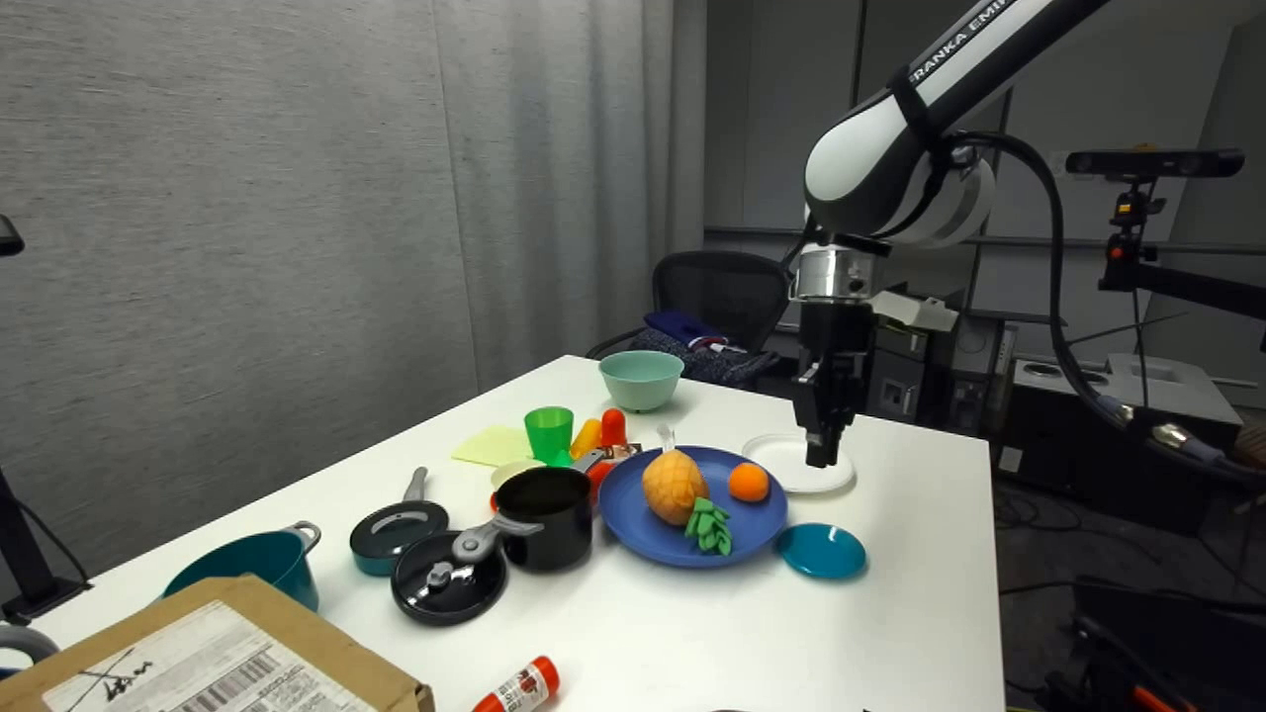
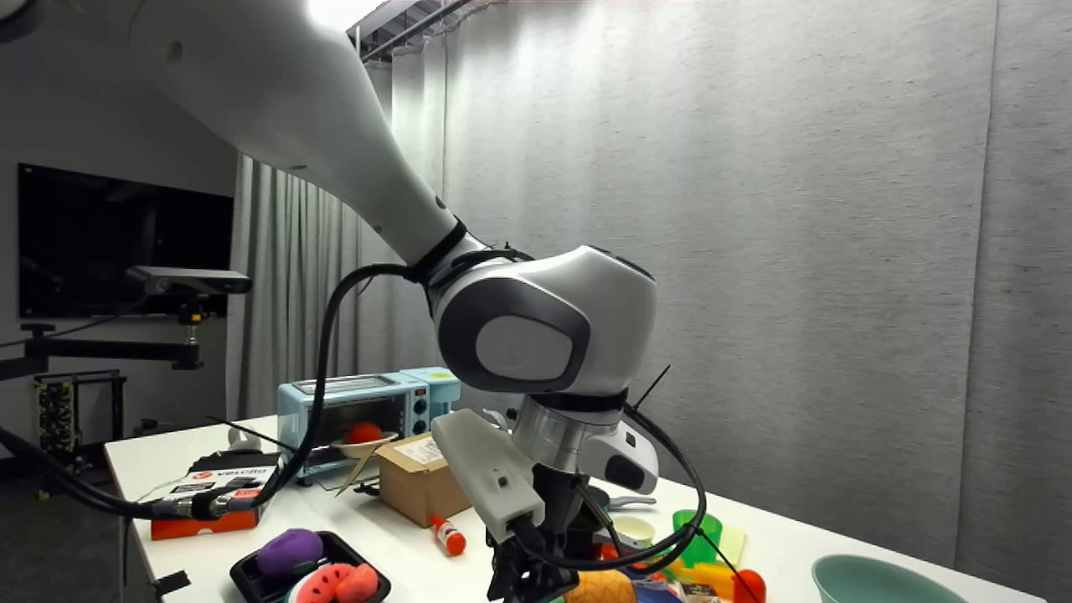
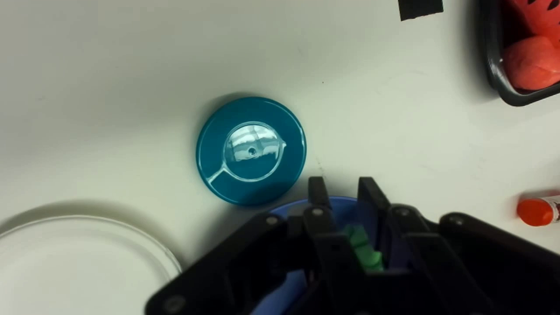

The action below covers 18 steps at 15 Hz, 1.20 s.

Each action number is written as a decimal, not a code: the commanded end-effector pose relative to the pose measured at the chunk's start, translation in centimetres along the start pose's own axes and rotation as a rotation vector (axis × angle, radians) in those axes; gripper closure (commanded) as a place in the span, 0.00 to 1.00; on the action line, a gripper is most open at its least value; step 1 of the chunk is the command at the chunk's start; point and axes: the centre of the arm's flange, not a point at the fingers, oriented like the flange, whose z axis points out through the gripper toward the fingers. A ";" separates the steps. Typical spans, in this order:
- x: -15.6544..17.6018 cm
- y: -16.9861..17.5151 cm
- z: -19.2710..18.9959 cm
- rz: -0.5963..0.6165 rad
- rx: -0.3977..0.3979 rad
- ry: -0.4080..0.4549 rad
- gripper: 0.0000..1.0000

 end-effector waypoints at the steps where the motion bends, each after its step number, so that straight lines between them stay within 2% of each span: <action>1: 0.2 -0.1 -0.2 0.002 0.011 0.017 0.48; 4: 2.2 -1.3 -0.4 -0.031 0.096 0.011 0.25; 7: 4.9 -4.6 1.6 -0.123 0.214 -0.067 0.03; 8: 5.6 -5.9 2.6 -0.162 0.246 -0.098 0.00; 12: 7.1 -10.9 7.9 -0.297 0.252 -0.260 0.00; 15: 6.6 -13.2 11.4 -0.386 0.201 -0.393 0.00; 16: 6.5 -13.6 11.5 -0.407 0.170 -0.421 0.00; 17: 4.9 -13.0 11.7 -0.355 0.200 -0.367 0.00; 18: 5.0 -13.4 12.3 -0.374 0.184 -0.391 0.00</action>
